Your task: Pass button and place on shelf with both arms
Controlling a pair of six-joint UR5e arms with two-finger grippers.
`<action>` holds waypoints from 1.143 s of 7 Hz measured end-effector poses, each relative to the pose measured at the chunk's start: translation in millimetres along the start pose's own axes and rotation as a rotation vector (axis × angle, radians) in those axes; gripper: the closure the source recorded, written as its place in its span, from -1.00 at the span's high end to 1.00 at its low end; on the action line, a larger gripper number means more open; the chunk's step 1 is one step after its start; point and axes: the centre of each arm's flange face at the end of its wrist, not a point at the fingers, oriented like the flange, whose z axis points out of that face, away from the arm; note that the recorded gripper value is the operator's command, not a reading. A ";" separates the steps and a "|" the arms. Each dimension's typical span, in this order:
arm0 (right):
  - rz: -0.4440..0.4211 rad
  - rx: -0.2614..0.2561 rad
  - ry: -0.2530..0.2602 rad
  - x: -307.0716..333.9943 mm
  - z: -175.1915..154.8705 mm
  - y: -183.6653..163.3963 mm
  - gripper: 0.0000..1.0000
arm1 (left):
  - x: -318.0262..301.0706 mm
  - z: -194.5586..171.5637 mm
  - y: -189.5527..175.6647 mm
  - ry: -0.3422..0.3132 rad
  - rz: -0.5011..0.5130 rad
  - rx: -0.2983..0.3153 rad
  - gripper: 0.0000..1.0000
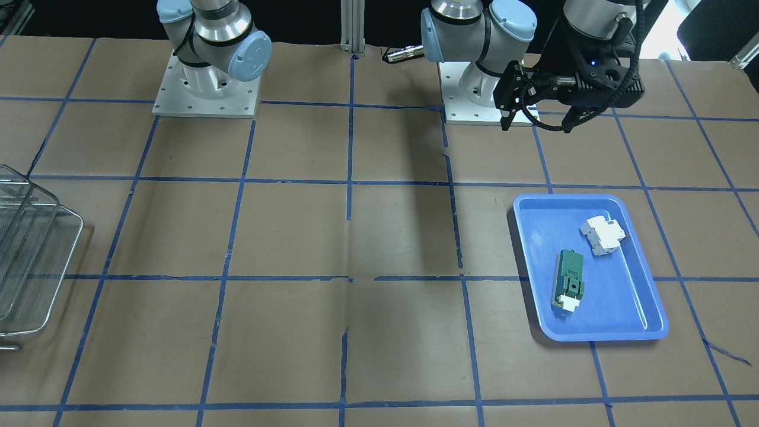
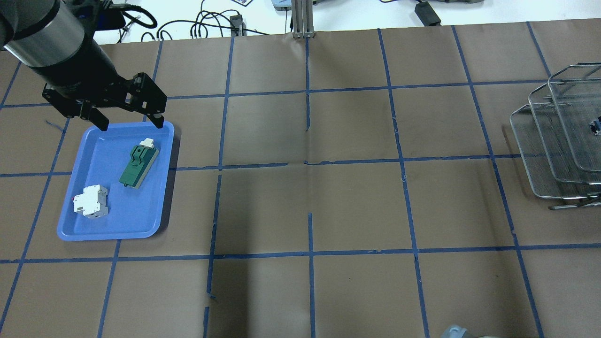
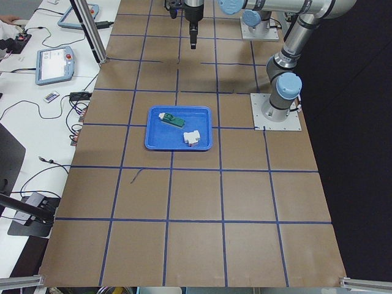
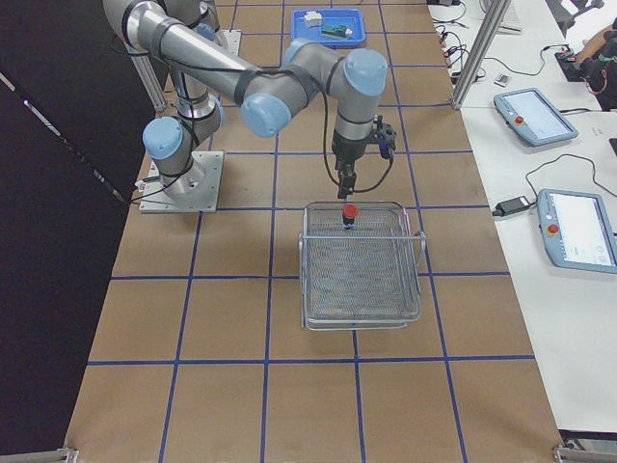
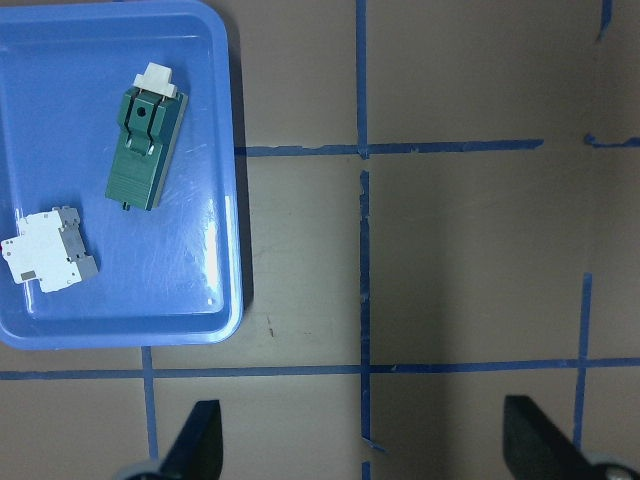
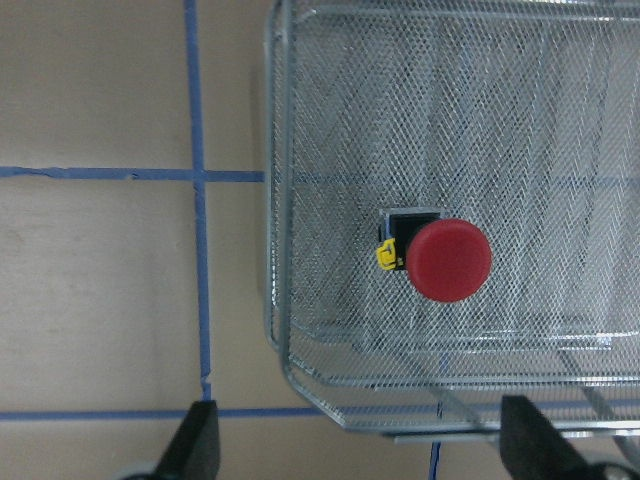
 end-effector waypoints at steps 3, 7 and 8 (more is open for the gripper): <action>-0.180 0.068 0.006 -154.8 -59.8 6.3 1.00 | 3.7 -7.3 -16.4 0.027 0.003 -0.025 1.00; -0.058 0.096 -0.032 -336.3 -68.5 15.3 1.00 | 6.4 -2.3 -19.3 0.032 0.054 0.016 1.00; -0.037 0.094 -0.035 -345.7 -67.3 14.7 1.00 | 6.5 4.0 -18.3 0.028 0.073 0.021 1.00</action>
